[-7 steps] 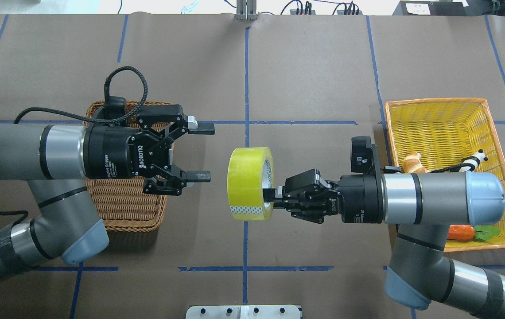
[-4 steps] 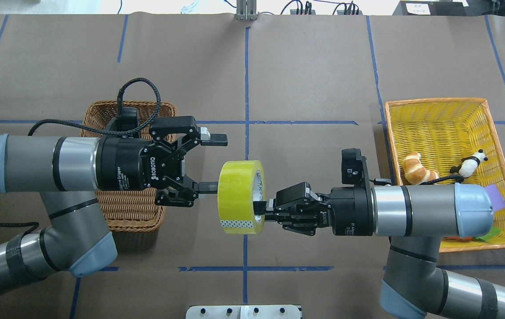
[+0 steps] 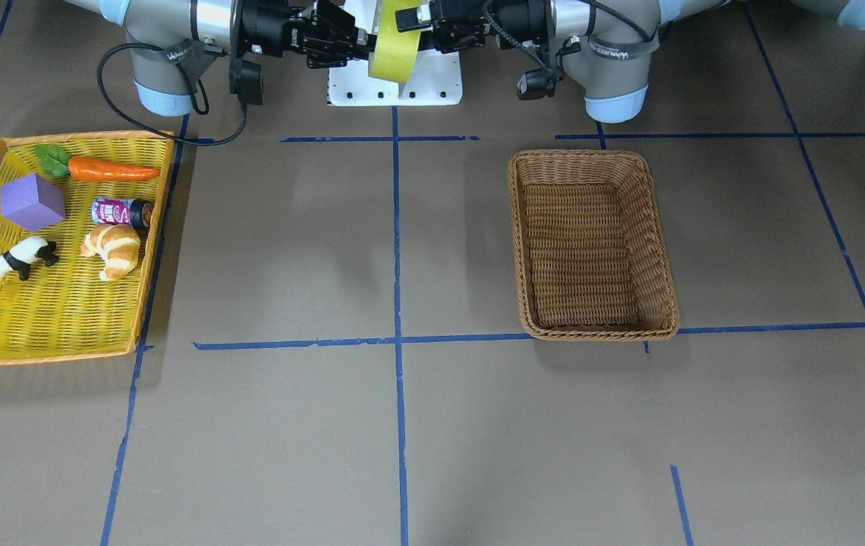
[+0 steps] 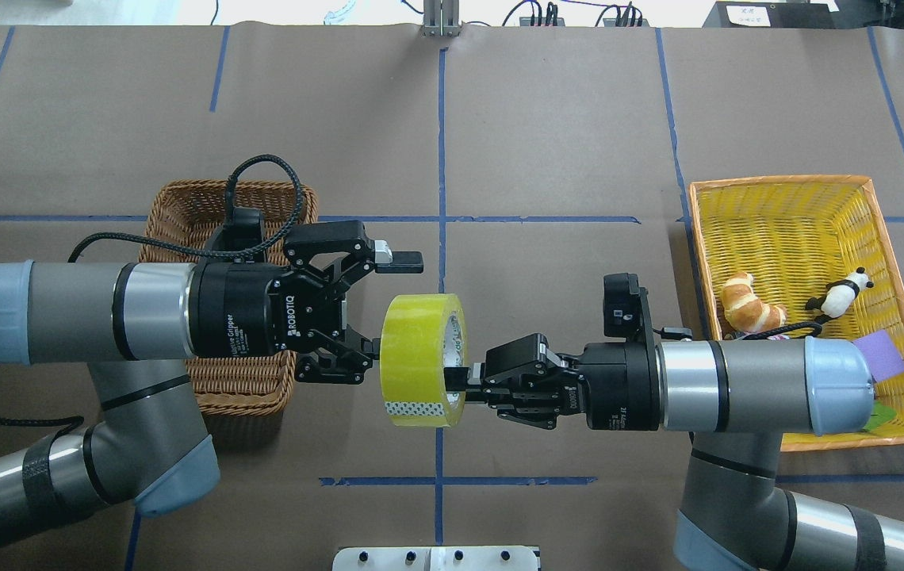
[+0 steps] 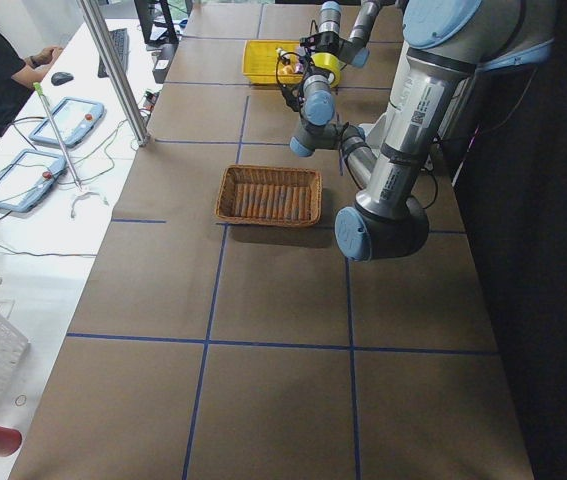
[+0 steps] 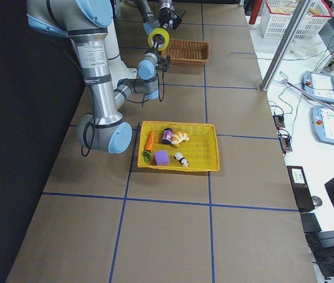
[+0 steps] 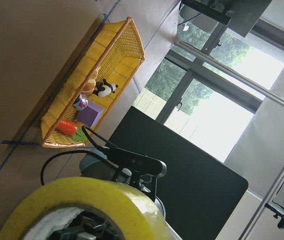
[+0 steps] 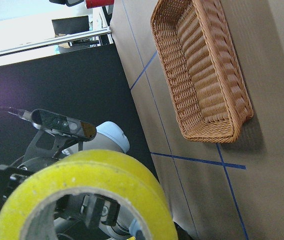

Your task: Move tape to another basket

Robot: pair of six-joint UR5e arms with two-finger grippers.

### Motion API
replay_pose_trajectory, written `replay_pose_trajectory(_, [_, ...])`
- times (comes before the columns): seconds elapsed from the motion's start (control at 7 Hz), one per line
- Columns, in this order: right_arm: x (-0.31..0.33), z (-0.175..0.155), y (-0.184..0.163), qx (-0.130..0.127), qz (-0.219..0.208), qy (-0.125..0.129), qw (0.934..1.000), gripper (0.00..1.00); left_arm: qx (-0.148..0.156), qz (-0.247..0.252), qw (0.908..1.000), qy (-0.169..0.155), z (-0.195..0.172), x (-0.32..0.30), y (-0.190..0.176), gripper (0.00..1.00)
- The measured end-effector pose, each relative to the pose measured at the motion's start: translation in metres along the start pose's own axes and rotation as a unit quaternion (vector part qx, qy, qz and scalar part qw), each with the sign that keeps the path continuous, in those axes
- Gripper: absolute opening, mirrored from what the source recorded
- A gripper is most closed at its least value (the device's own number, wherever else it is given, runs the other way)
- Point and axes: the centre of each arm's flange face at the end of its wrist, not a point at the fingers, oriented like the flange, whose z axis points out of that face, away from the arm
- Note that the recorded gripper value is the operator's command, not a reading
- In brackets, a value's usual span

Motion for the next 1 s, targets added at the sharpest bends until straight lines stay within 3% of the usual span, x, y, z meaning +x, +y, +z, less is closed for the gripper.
replay_pose_trajectory(0.14, [-0.0008,0.0006,0.0002,0.000,0.000,-0.001,1.0000,0.05,0.000,0.001,1.0000,0.000,0.0004,-0.0003,0.0002,0.50])
replay_pose_trajectory(0.29, [-0.0010,0.0007,0.0001,-0.001,-0.001,-0.001,1.0000,0.13,0.000,0.001,1.0000,0.000,0.0006,-0.0004,0.0003,0.18])
replay_pose_trajectory(0.43, [-0.0013,0.0005,0.0000,-0.001,-0.002,-0.002,1.0000,0.38,0.000,0.001,1.0000,0.000,0.0002,-0.0011,-0.0001,0.01])
replay_pose_trajectory(0.57, [-0.0016,0.0003,0.0000,-0.001,-0.003,-0.002,1.0000,0.98,0.001,0.002,1.0000,-0.001,-0.0012,-0.0024,-0.0009,0.01])
replay_pose_trajectory(1.0, [-0.0030,-0.0009,0.0000,-0.001,-0.005,-0.007,1.0000,0.99,0.000,0.004,1.0000,-0.001,-0.0043,-0.0049,-0.0020,0.00])
